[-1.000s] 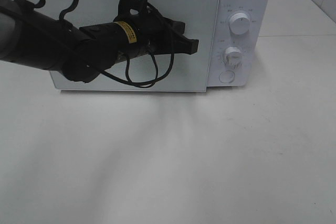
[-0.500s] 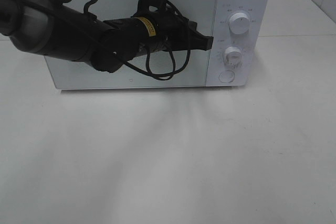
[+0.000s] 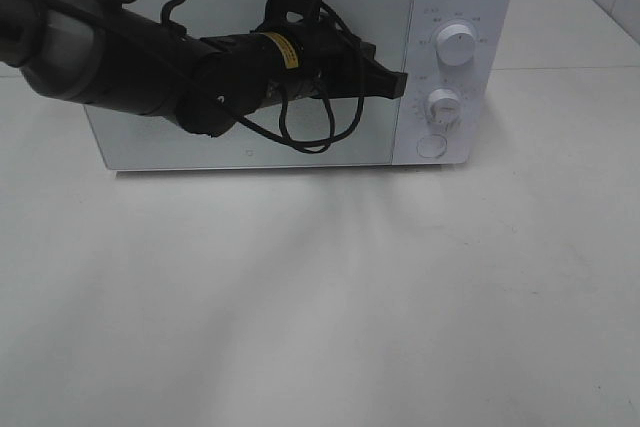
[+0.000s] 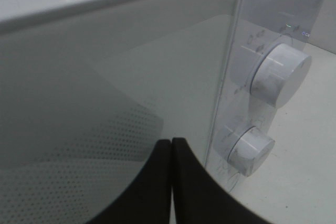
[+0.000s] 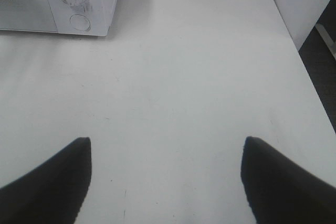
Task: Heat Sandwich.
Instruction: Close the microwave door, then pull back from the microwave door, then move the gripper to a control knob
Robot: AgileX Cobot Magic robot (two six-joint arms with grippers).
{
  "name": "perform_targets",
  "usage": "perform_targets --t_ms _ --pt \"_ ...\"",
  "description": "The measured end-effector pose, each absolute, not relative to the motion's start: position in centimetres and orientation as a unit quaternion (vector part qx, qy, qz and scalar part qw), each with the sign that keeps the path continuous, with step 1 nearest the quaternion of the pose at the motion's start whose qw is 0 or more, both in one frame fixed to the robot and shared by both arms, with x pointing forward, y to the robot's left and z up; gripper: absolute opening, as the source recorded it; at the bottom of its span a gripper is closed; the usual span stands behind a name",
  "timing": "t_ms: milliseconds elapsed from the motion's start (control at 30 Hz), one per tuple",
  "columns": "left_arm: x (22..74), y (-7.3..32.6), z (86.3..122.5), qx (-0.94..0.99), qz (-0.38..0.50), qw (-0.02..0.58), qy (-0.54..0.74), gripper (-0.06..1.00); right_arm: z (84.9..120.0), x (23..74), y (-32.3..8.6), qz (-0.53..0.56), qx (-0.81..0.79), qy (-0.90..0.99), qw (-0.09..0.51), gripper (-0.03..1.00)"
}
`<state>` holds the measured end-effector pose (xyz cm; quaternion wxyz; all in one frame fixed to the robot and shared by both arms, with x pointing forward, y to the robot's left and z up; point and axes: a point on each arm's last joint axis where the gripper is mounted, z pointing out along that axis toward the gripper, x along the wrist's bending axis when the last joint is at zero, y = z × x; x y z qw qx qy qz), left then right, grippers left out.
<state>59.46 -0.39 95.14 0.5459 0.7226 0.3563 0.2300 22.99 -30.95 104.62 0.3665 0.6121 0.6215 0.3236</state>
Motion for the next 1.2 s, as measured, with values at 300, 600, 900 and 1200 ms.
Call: perform_targets --t_ms 300,600,900,1200 --pt "59.2 -0.1 95.1 0.729 0.22 0.53 0.373 0.0 104.6 23.0 -30.9 0.324 0.612 0.621 0.367 0.76" --pt "57.8 1.6 95.7 0.708 0.218 0.541 0.399 0.0 104.6 23.0 -30.9 0.324 0.612 0.621 0.367 0.76" --pt "54.4 1.4 96.7 0.725 0.197 0.536 0.385 0.0 104.6 23.0 -30.9 0.324 0.612 0.621 0.367 0.76" --pt "52.7 2.0 97.5 0.774 0.155 0.462 0.404 0.4 104.6 23.0 -30.9 0.324 0.612 0.621 0.367 0.76"
